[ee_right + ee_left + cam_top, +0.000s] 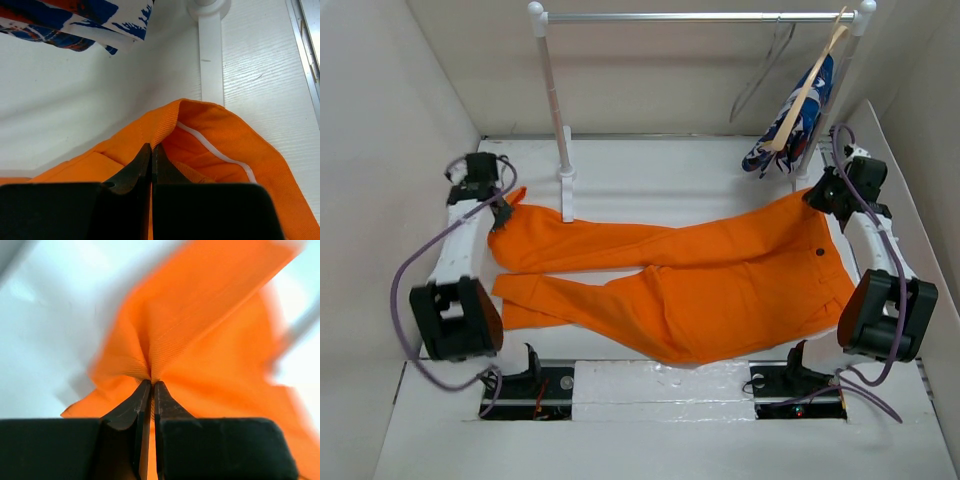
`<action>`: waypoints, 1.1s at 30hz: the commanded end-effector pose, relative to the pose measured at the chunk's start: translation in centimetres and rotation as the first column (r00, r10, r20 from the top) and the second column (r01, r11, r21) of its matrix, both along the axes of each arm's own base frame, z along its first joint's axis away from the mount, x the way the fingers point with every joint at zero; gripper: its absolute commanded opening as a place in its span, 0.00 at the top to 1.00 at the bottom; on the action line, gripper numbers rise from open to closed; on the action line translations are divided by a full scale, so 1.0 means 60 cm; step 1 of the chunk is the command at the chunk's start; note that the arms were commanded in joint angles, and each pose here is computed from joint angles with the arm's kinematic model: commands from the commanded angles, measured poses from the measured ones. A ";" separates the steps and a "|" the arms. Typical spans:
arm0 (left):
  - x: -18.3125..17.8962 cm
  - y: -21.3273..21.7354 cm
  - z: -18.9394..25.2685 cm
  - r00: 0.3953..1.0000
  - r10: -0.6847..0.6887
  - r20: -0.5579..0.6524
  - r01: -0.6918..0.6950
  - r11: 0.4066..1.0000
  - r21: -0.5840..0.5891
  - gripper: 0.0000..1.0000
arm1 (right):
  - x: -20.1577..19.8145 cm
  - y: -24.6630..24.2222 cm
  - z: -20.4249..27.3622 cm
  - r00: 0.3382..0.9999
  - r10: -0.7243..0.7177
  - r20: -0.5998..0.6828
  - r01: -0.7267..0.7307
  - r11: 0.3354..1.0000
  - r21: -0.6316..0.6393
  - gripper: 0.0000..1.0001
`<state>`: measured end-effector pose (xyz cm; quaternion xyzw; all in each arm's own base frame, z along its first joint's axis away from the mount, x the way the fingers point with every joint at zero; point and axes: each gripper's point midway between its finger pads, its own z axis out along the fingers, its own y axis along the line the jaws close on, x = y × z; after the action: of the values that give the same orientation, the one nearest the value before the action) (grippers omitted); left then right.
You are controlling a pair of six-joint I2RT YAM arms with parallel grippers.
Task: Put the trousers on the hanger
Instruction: Flatten out the trousers at the center of the board.
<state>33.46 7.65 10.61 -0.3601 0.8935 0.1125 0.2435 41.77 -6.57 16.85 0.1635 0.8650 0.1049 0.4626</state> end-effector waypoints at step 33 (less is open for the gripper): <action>0.041 0.100 0.434 0.718 0.303 0.627 -0.433 0.899 0.060 1.00 | 0.078 -0.144 0.114 0.958 -0.273 0.088 0.286 0.940 -0.189 1.00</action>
<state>30.69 12.81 32.88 -0.5394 0.6841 0.1670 0.4617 43.85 -13.48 16.93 0.2409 0.8707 -0.0122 0.4285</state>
